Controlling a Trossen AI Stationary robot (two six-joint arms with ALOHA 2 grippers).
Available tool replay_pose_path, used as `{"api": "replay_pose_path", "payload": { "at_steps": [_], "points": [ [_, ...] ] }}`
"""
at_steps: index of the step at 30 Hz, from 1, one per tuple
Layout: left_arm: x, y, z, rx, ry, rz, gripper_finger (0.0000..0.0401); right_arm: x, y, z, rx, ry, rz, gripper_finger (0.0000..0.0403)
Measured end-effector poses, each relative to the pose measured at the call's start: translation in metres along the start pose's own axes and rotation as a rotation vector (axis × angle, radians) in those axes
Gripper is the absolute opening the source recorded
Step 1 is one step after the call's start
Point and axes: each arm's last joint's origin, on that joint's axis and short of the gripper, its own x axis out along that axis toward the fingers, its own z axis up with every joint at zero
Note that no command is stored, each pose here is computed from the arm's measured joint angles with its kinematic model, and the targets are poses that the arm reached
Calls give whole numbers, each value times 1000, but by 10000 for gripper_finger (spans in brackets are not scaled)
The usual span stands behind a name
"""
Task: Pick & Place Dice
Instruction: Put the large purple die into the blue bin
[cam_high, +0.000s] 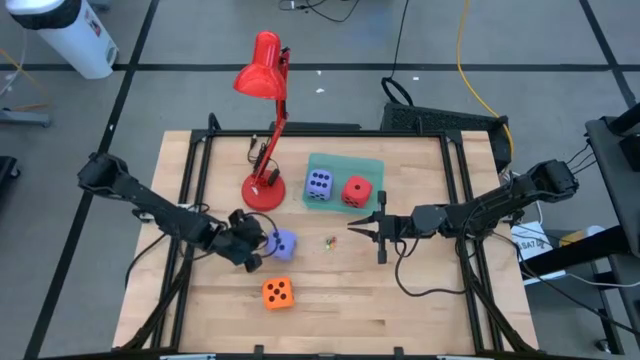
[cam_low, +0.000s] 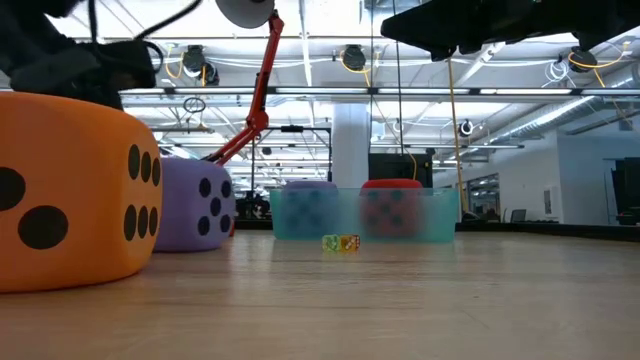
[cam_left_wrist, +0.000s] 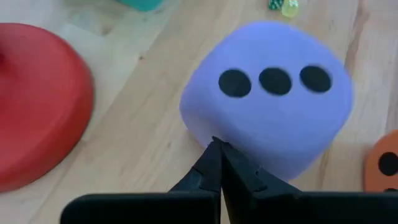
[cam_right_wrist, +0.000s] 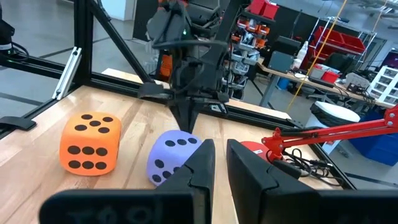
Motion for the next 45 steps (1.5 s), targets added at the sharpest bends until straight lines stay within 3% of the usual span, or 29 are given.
{"api": "replay_pose_path", "payload": {
  "at_steps": [9,25,32,37,45],
  "points": [
    [29,-7,14,130,-4,-160,3,0,0,0,0,0,0,36],
    [49,-5,27,245,-50,-255,3,0,0,0,-11,2,0,36],
    [26,2,26,276,-83,-130,3,0,-2,-5,-4,59,-92,47],
    [-7,0,29,288,-234,-41,4,0,-3,-6,80,75,-97,78],
    [-38,-5,12,347,-439,-76,3,14,-5,-1,178,233,-103,151]
  ]
}}
